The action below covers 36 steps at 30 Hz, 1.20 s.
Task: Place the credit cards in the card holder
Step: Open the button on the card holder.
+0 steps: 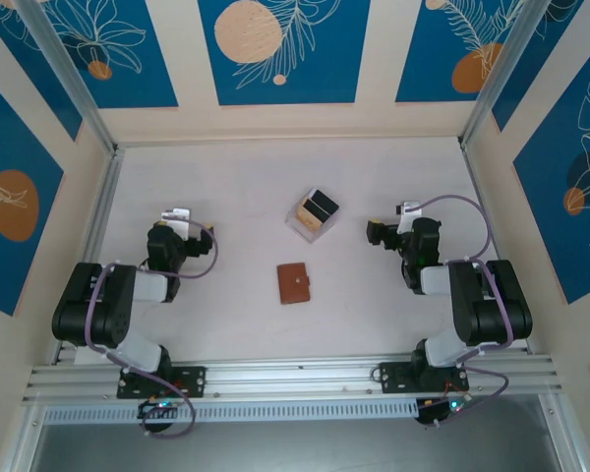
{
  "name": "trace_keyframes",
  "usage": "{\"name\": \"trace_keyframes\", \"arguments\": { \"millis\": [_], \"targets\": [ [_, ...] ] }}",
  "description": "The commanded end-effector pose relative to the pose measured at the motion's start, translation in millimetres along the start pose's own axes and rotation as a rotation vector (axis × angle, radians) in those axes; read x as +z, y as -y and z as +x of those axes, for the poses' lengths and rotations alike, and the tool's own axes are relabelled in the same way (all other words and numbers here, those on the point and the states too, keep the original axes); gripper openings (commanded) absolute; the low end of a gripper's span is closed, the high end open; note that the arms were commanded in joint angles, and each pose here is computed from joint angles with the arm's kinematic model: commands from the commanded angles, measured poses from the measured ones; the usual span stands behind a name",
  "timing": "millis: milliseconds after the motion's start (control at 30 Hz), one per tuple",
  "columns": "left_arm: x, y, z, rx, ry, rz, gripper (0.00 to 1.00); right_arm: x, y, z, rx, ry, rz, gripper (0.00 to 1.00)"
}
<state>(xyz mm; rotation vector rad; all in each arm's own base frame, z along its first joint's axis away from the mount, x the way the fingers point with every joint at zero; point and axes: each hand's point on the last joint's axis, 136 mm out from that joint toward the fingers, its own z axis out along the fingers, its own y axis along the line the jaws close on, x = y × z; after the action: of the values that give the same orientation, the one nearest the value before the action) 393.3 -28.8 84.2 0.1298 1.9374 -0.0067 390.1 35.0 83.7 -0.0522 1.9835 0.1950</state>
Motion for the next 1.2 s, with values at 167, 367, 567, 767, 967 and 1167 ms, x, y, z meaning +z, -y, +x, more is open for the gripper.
{"name": "trace_keyframes", "arguments": {
  "millis": [167, 367, 567, 767, 967, 1167],
  "targets": [
    [1, -2, -7, 0.019, 0.017, -0.002, 1.00, 0, -2, -12, -0.021, 0.034, -0.019, 0.99],
    [1, -2, -7, 0.017, 0.019, -0.003, 1.00, 1, -2, -11, -0.005, 0.025, -0.040, 0.99],
    [-3, -19, -6, -0.020, 0.033, -0.102, 1.00, 1, 0, -12, 0.013, 0.021, -0.052, 0.99],
    [-12, -33, -6, -0.058, 0.073, -0.185, 1.00, 1, 2, -12, 0.023, 0.020, -0.049, 0.99],
    [-11, -33, -19, -0.040, 0.011, -0.184, 1.00, -6, 13, -23, 0.043, 0.034, 0.047, 0.99],
    [-48, -53, -54, -0.162, 0.012, -0.300, 1.00, -41, 55, -64, 0.498, -0.071, 0.291, 0.99]
  ]
}}
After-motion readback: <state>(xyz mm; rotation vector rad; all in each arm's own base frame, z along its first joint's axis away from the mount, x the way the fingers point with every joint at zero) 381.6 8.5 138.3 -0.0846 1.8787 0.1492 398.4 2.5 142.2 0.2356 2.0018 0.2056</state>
